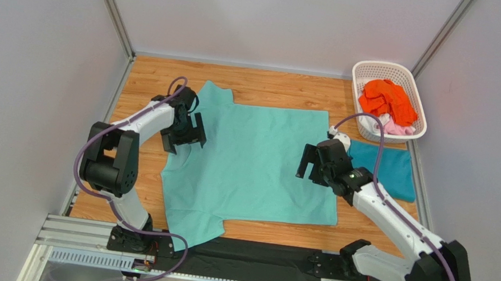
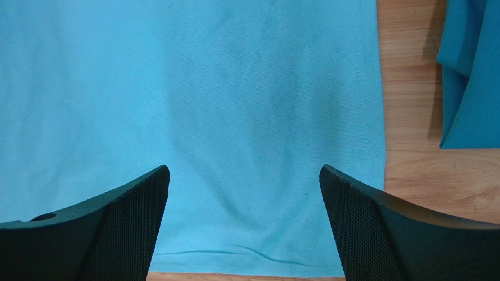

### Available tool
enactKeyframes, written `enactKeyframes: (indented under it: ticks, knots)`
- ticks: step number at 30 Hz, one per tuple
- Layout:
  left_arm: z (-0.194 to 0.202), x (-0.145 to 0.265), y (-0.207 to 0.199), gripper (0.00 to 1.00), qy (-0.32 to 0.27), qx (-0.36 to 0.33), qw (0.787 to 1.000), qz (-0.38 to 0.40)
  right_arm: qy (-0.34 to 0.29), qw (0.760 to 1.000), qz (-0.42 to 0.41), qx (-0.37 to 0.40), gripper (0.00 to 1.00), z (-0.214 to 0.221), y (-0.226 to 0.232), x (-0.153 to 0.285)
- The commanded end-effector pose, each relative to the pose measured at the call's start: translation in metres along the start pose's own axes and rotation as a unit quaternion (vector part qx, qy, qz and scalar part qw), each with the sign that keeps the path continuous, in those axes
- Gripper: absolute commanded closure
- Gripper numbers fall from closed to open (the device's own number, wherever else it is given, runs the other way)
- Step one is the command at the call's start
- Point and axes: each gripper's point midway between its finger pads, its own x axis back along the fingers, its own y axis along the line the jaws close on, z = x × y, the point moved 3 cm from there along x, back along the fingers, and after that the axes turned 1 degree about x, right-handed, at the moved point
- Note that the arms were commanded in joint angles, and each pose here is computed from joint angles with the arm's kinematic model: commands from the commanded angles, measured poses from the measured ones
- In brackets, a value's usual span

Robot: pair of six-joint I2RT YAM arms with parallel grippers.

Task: Fold and stack the t-shirts
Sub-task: Flatten the tshirt out, then fold the tshirt

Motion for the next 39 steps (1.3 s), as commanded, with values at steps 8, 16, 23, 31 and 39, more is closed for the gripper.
enactKeyframes:
  ticks: [8,16,23,31,39]
  knots:
    - [-0.015,-0.033,-0.007,0.00,0.018,0.000,1.000,-0.021,0.072,0.997,0.003,0.011,0.00,-0.020,0.011,-0.069]
    - [-0.044,-0.045,-0.008,0.00,0.027,0.003,0.999,-0.042,0.118,0.993,-0.001,0.016,0.00,-0.022,0.014,-0.111]
    - [-0.071,-0.056,-0.016,0.00,0.024,-0.002,0.998,-0.056,0.143,0.990,-0.005,0.003,0.00,-0.029,0.014,-0.141]
    - [-0.114,-0.059,-0.032,0.00,0.009,0.008,0.999,-0.037,0.144,0.990,-0.006,0.006,0.00,-0.056,0.016,-0.161]
    - [-0.112,0.009,-0.035,0.00,-0.019,0.030,0.999,0.002,0.069,0.997,-0.029,0.027,0.00,-0.105,0.029,-0.106]
